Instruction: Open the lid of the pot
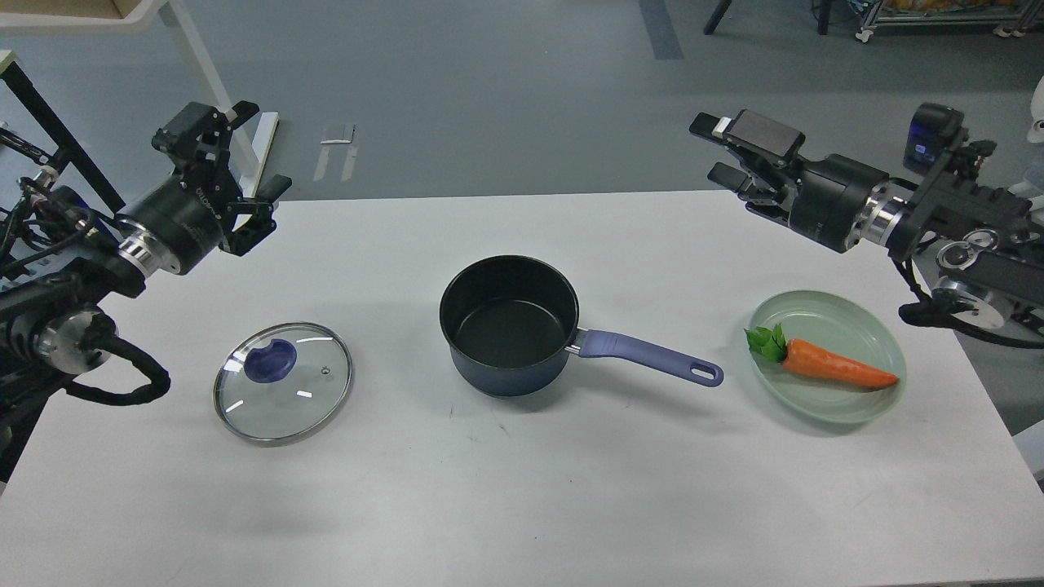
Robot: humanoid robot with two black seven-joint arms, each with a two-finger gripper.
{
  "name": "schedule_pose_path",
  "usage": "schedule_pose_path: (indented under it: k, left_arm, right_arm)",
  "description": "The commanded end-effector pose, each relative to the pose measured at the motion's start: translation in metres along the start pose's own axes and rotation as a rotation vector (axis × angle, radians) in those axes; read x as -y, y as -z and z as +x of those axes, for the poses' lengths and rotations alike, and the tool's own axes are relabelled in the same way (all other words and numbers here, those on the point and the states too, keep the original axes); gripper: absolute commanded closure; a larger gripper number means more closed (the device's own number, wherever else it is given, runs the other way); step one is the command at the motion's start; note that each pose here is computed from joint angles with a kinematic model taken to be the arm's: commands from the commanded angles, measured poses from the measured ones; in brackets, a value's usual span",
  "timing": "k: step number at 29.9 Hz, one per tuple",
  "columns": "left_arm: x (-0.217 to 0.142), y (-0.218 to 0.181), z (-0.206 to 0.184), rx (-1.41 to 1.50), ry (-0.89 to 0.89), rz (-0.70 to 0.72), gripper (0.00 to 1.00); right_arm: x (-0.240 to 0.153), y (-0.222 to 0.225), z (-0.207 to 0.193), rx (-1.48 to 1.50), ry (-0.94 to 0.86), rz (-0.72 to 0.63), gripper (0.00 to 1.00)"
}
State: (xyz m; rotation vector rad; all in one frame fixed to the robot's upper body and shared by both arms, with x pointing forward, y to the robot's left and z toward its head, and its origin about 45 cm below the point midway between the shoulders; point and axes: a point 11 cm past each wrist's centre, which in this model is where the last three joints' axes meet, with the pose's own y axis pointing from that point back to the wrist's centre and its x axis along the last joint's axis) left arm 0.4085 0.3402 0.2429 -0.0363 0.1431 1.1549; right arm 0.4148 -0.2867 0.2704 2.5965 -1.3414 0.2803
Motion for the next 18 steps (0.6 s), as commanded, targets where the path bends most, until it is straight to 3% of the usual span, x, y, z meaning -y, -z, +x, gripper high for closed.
schedule_pose_path:
  k: [1, 9, 18]
  left_arm:
    - [0.009, 0.014, -0.002, -0.05, -0.024, -0.012, 0.01]
    - [0.008, 0.06, -0.019, -0.3, -0.016, 0.027, 0.01]
    - [0.001, 0.061, -0.015, -0.38, -0.043, -0.036, 0.01]
  right_arm:
    - [-0.011, -0.022, 0.002, 0.253, -0.128, 0.015, 0.01]
    - [-0.021, -0.067, -0.026, 0.603, -0.266, 0.049, 0.01]
    - [-0.035, -0.095, -0.046, 0.733, -0.326, 0.051, 0.0]
